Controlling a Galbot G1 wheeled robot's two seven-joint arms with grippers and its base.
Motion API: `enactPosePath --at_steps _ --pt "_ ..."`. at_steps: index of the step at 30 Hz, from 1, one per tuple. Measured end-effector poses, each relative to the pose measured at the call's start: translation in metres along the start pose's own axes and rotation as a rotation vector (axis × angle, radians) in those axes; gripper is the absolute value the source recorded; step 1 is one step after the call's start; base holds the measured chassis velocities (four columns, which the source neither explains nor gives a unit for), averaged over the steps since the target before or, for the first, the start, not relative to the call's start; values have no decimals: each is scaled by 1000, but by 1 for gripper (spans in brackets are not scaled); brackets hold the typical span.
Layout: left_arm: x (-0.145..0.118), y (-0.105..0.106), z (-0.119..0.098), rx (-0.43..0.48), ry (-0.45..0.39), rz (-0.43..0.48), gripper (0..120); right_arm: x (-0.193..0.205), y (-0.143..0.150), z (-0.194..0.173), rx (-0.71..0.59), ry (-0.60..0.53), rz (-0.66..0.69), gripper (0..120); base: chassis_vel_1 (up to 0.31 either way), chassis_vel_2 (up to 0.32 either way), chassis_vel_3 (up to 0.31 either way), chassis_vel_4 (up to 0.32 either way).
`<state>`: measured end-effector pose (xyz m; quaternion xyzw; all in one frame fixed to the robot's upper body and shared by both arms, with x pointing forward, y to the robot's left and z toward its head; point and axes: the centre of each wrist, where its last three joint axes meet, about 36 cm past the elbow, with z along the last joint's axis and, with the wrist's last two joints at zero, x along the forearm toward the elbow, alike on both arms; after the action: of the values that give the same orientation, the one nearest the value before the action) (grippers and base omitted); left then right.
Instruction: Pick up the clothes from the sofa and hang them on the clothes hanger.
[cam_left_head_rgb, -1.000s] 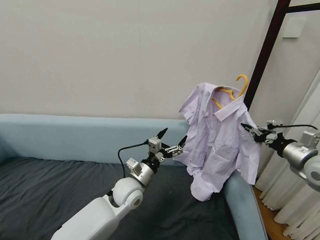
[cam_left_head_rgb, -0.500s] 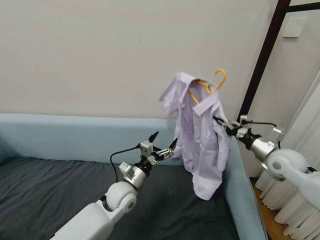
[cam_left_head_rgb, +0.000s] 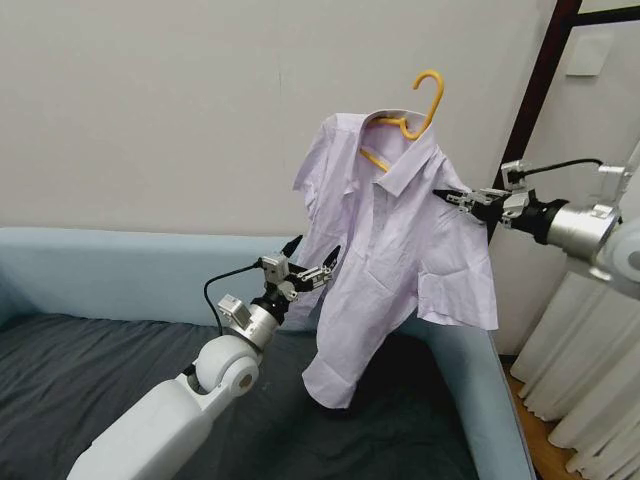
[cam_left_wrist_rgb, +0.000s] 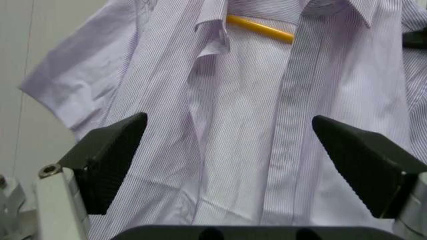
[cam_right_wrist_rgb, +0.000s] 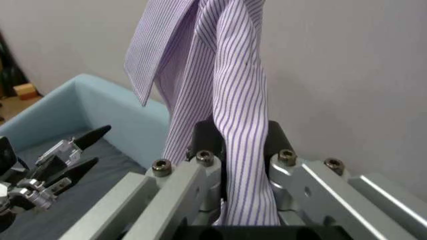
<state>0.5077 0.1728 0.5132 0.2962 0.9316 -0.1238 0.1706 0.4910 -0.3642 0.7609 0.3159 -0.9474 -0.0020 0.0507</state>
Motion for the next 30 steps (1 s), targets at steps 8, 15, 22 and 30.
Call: enactPosePath --at_steps 8,15,22,30 --pt "-25 -2 -7 37 -26 -18 98 -32 15 -6 3 -6 -3 7 0 0 0 0" --pt "-56 15 -24 31 -57 -76 98 -72 22 -13 25 -23 -33 7 0 0 0 0" --pt "-92 27 -54 -4 -87 -160 97 -72 29 -31 44 43 -8 7 0 0 0 0" --pt "-114 34 -64 -32 -61 -223 96 -68 41 -50 22 81 -53 7 0 0 0 0"
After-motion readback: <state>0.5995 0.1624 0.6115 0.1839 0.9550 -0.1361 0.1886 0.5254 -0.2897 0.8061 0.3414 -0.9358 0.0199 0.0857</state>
